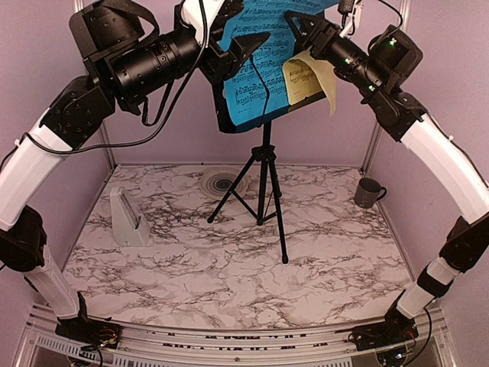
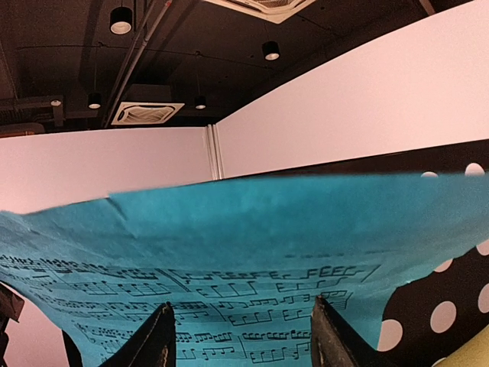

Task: Pack up the instrument practice props
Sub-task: Hold the sheet music at the music stand.

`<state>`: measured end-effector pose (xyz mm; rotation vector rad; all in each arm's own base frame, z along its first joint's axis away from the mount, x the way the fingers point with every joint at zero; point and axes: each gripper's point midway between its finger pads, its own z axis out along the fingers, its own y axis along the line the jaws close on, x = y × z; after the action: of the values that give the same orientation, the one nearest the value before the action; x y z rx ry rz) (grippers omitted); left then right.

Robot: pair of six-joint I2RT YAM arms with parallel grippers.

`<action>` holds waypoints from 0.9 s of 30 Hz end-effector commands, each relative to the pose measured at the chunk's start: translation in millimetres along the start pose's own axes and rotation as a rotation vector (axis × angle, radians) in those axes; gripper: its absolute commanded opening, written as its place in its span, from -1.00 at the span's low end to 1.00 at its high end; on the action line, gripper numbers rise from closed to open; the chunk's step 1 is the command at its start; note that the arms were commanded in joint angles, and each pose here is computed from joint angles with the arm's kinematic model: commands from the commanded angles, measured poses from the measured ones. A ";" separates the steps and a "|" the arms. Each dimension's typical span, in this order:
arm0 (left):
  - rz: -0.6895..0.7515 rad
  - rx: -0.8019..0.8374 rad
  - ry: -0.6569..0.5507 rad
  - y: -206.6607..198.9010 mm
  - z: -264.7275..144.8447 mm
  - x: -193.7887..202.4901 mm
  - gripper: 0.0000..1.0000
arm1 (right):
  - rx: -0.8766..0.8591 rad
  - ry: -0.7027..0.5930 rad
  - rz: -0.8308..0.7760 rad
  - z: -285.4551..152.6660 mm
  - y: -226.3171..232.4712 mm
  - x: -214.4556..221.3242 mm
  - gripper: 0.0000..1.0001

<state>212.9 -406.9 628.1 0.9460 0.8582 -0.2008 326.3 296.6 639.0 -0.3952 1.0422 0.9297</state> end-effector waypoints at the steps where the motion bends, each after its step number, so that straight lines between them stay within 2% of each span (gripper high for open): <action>1: -0.060 -0.113 -0.043 31.7 -15.8 -17.7 0.24 | -0.037 -0.042 -0.009 -6.7 12.6 -20.1 0.14; 19: -0.068 -0.224 -0.019 48.9 -14.5 -12.7 0.12 | -0.051 -0.028 -0.002 -5.9 14.1 -14.7 0.13; 21: -0.068 -0.219 -0.021 47.3 -12.0 -13.0 -0.03 | -0.055 -0.025 0.000 -5.8 15.0 -14.5 0.12; 23: -0.061 -0.224 -0.012 47.0 -8.8 -11.4 -0.29 | -0.056 -0.027 0.000 -6.3 15.3 -15.8 0.12; 24: -0.060 -0.230 -0.012 47.9 -7.8 -11.7 -0.36 | -0.056 -0.024 0.001 -6.3 15.1 -15.0 0.12; 27: -0.057 -0.229 -0.013 46.5 -5.2 -11.4 -0.40 | -0.059 -0.024 0.001 -7.0 16.3 -15.8 0.11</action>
<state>227.4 -383.1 648.5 0.7628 0.9004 -0.1481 322.2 300.4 638.1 -0.4254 1.0371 0.9463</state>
